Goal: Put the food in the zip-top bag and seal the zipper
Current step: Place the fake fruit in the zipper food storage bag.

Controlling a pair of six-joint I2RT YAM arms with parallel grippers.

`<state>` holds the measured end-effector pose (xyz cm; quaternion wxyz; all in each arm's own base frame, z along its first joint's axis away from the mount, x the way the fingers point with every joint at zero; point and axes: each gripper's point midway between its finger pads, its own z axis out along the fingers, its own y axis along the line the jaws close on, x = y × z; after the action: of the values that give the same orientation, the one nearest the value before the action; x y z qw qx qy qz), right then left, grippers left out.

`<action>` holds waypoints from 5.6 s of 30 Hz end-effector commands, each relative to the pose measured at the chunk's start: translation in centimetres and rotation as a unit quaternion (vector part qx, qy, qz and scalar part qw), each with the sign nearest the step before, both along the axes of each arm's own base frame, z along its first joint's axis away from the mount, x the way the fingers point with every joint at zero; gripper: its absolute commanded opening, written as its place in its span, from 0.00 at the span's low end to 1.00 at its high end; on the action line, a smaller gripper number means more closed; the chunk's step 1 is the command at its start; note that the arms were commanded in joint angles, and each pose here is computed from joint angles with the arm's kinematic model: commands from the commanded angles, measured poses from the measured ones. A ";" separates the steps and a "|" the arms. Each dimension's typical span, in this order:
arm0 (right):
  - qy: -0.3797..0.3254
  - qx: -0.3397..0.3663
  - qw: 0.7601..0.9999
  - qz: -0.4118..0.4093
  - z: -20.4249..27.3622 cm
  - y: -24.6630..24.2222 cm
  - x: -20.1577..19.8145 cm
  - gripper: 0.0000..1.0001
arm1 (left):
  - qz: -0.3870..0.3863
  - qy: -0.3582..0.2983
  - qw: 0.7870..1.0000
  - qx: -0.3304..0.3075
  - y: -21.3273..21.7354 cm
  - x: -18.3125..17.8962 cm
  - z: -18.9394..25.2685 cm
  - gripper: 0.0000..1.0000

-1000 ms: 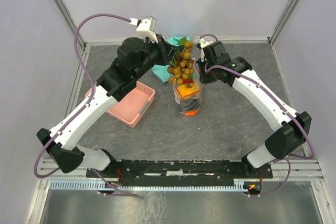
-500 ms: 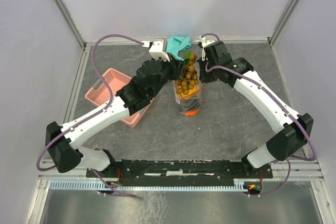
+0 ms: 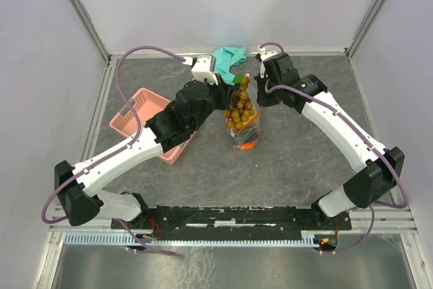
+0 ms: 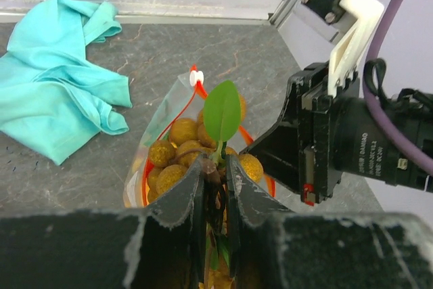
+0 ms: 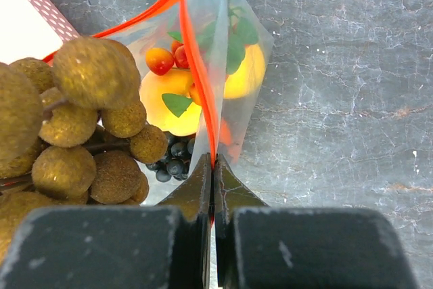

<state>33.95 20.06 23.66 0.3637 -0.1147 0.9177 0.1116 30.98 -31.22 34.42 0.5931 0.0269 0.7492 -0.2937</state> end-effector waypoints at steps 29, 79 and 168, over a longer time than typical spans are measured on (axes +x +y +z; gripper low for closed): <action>-0.050 0.052 0.997 0.003 3.1 0.9 0.6 0.02 | 0.061 0.174 0.978 0.092 -0.5 0.4 -3.5 0.03; -0.038 0.111 0.992 0.049 3.5 3.4 -0.3 0.02 | 0.010 0.330 0.943 0.045 -4.9 3.1 -10.1 0.04; -0.060 0.126 0.987 0.080 4.8 4.0 -0.7 0.01 | -0.247 0.195 0.940 0.133 -3.9 0.1 -13.7 0.09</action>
<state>32.64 23.54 24.65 0.3621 -0.1413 0.8946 0.2204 29.87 -35.26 21.36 0.2957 0.1835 0.8664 -0.3580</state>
